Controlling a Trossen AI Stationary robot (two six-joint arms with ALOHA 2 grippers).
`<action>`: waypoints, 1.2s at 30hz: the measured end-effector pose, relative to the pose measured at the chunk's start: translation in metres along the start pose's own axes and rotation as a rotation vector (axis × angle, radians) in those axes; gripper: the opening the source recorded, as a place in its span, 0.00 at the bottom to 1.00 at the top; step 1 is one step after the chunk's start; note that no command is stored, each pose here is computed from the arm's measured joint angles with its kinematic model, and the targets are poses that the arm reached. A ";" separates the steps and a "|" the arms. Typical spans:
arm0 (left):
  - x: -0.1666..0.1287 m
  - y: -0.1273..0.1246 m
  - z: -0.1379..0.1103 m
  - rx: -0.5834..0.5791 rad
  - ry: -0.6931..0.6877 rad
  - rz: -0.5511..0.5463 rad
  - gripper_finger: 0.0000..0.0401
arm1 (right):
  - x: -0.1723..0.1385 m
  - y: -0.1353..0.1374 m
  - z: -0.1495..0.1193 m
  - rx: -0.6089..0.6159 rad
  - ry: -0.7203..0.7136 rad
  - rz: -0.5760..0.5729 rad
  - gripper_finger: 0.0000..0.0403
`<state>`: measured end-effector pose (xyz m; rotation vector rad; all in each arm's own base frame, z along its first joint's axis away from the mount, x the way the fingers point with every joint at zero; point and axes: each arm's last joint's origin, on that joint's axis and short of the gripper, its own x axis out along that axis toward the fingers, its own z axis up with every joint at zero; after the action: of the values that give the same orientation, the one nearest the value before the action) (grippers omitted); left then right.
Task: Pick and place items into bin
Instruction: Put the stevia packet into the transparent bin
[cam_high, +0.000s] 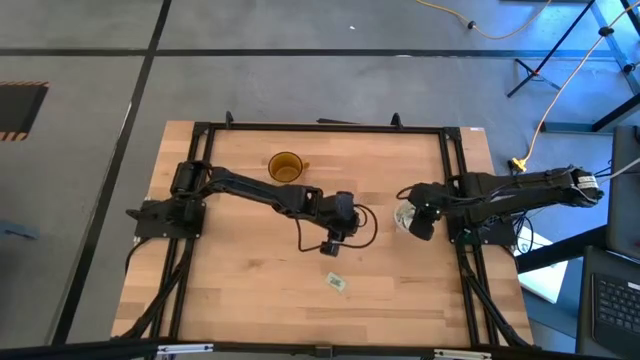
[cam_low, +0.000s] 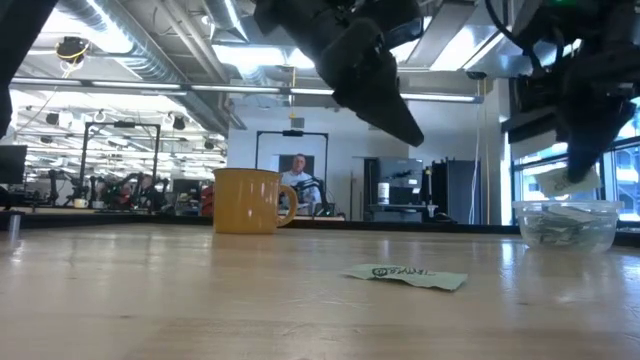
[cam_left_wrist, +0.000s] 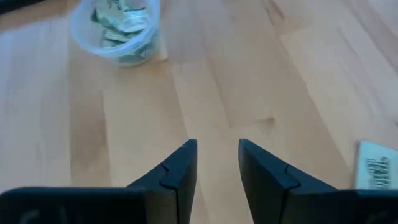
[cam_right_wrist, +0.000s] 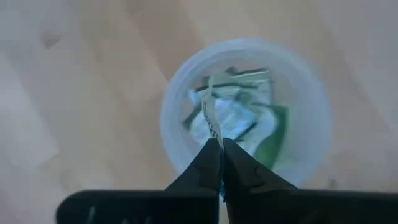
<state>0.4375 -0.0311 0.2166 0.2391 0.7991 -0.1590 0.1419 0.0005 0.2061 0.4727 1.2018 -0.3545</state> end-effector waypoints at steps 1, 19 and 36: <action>0.000 -0.002 0.000 0.003 0.002 -0.004 0.28 | 0.000 0.000 0.000 0.007 0.011 0.019 0.00; 0.000 -0.014 -0.004 0.017 0.059 -0.058 0.28 | 0.018 -0.001 0.010 0.033 0.096 -0.012 0.00; -0.001 -0.032 -0.002 0.047 0.071 -0.089 0.28 | 0.042 0.001 0.015 0.003 0.201 -0.099 0.04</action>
<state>0.4280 -0.0609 0.2108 0.2554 0.8777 -0.2543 0.1681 -0.0070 0.1710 0.4606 1.4235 -0.4007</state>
